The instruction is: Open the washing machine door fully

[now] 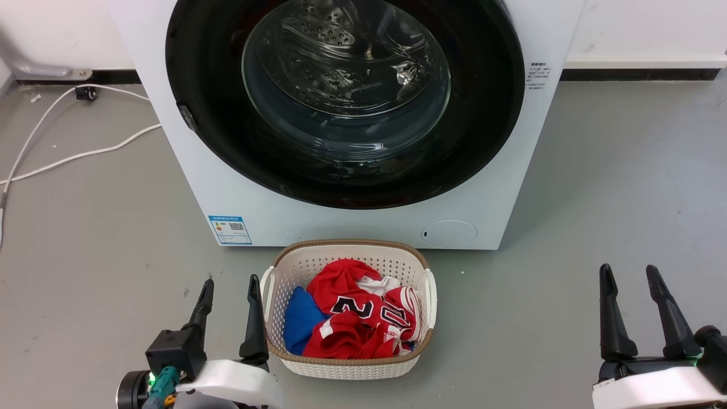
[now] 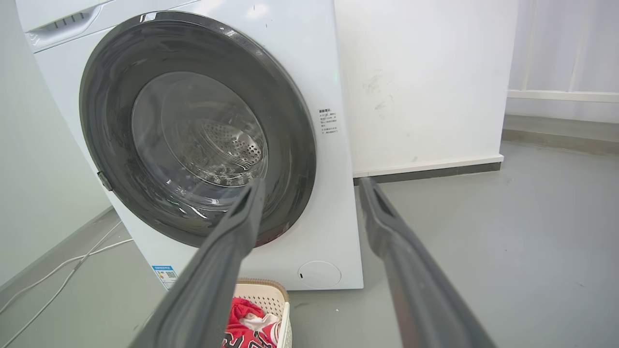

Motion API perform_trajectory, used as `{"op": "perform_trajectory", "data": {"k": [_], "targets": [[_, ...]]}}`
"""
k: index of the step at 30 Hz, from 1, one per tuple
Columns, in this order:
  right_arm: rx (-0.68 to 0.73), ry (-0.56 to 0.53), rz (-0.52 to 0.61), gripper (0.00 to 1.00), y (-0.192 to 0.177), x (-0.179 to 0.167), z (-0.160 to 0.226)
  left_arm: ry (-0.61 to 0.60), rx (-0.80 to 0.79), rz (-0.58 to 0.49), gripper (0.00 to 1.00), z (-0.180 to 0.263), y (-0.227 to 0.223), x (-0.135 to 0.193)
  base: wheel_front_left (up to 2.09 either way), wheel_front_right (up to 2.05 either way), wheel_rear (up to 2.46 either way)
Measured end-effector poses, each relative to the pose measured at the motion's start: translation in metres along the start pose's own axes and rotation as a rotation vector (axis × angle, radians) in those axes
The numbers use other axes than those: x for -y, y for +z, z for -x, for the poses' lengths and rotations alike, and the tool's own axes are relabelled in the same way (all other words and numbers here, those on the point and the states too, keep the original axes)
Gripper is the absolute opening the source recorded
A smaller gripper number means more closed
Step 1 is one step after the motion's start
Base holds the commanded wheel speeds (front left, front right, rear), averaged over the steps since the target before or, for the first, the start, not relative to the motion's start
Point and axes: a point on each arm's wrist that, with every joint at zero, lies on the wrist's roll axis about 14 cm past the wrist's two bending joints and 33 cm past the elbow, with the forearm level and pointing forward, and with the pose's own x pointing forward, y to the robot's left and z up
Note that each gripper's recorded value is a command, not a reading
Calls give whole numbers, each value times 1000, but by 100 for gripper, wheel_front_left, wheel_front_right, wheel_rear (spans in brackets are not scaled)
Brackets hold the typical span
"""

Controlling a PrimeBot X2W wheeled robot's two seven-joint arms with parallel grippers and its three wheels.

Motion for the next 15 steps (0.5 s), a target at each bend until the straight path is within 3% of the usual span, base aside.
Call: {"op": "perform_trajectory", "data": {"k": [15], "targets": [[12,12,76,100,1,-1,3,-22,31,-108,100,3,1,5,0,0,0]]}}
